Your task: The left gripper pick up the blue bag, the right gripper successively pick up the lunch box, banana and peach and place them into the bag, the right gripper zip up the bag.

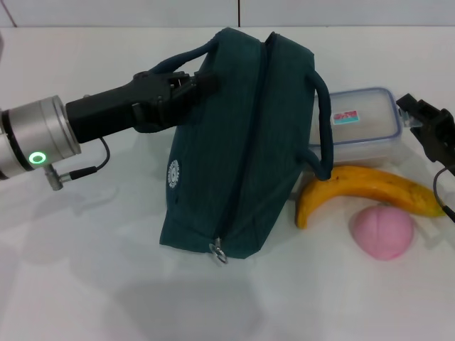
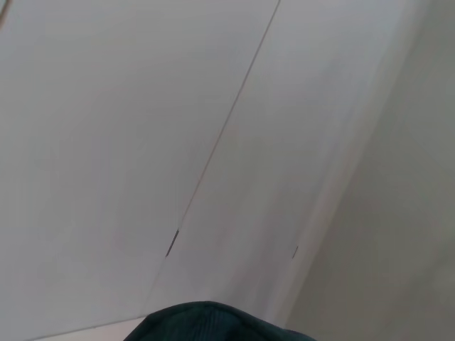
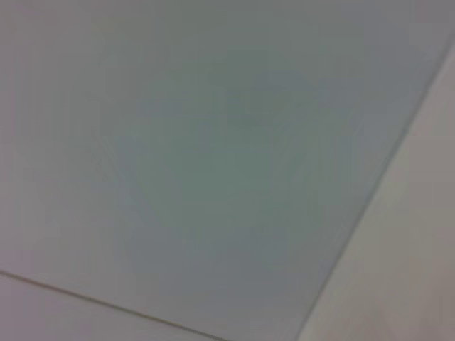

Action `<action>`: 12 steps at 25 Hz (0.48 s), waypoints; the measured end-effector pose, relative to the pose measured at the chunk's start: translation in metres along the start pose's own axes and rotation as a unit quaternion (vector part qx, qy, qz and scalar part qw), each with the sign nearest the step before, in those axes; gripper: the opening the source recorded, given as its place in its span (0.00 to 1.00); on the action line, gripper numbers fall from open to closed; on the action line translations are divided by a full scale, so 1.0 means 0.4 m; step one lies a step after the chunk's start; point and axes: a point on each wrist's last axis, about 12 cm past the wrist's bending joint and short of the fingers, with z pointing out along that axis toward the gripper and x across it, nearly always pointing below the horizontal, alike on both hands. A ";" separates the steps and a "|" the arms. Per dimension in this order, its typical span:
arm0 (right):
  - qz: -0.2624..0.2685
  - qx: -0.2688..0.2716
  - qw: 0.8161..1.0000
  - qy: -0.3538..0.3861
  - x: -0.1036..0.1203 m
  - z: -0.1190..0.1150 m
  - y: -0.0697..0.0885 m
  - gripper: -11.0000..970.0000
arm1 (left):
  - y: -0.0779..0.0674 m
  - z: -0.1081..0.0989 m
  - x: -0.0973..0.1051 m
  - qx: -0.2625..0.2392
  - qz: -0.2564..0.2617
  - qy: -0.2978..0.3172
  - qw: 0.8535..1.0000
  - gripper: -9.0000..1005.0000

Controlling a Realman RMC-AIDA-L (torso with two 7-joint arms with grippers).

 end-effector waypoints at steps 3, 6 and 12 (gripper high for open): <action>-0.009 -0.008 1.000 -0.001 0.000 0.000 0.005 0.19 | -0.001 -0.004 0.003 0.000 -0.001 0.000 1.000 0.05; -0.015 -0.009 1.000 -0.001 -0.001 0.000 0.005 0.17 | -0.002 -0.006 0.005 0.000 -0.002 0.000 1.000 0.05; -0.048 -0.009 0.999 0.002 -0.005 0.006 0.007 0.13 | -0.003 -0.008 0.006 0.001 0.001 0.000 1.000 0.05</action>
